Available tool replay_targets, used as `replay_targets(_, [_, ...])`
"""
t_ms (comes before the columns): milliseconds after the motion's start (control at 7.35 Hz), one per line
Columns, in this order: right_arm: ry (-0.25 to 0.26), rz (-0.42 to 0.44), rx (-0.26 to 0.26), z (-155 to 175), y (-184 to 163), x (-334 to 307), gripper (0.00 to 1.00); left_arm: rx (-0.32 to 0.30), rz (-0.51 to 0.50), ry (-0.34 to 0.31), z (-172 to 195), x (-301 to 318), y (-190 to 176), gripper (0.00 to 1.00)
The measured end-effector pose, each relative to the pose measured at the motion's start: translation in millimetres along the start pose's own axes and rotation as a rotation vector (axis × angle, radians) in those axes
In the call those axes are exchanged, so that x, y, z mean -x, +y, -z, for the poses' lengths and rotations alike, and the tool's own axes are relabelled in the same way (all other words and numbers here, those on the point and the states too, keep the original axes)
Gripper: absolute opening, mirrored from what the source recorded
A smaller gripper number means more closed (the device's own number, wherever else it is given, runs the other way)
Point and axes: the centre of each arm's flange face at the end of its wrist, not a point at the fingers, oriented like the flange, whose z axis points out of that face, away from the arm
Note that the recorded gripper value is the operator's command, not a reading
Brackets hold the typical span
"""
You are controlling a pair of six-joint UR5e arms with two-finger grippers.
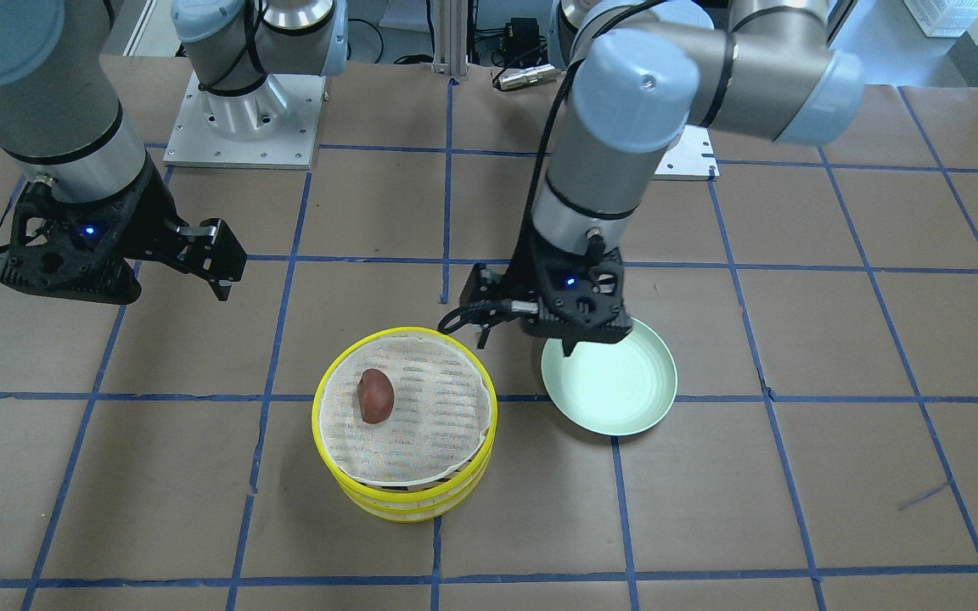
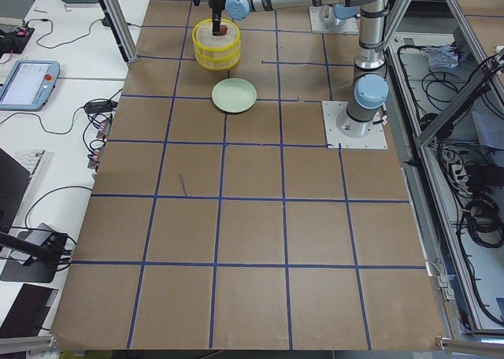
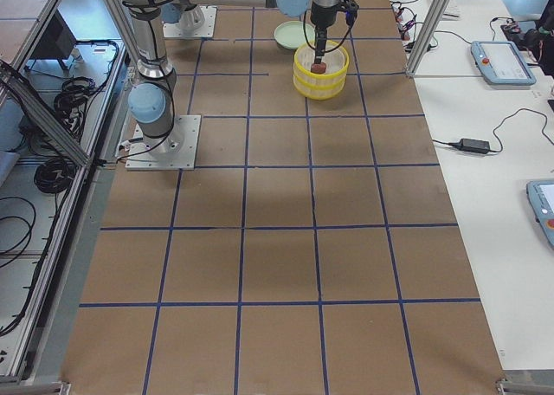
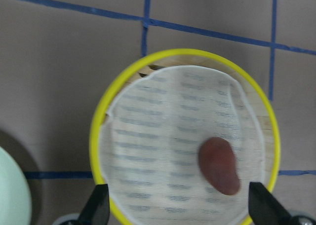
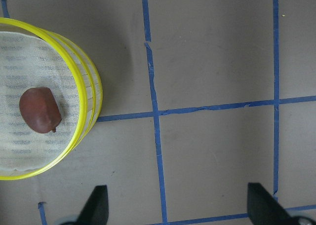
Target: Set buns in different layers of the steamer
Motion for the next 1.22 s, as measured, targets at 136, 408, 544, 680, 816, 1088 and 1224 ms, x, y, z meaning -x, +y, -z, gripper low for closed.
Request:
replay_targets(136, [0.000,0.000,0.000,0,0,0,1.00,-0.012,-0.029,-0.039,41,14,14,1.00])
replay_targets(408, [0.003,0.002,-0.003,1,1,0,1.00,-0.074,-0.050,-0.127,96,26,35,1.00])
replay_targets(544, [0.006,0.005,-0.003,1,0,-1,1.00,-0.100,-0.053,-0.159,111,28,42,1.00])
replay_targets(680, [0.007,0.006,-0.002,0,0,-1,1.00,-0.117,-0.054,-0.179,120,30,47,1.00])
replay_targets(816, [0.008,0.006,0.000,-1,0,-1,1.00,-0.127,-0.057,-0.187,125,29,50,1.00])
replay_targets(1088, [0.009,0.008,0.000,-2,0,0,1.00,-0.145,-0.092,-0.181,134,11,64,1.00])
replay_targets(1224, [0.008,0.008,0.000,-2,0,0,1.00,-0.143,-0.116,-0.176,136,1,74,1.00])
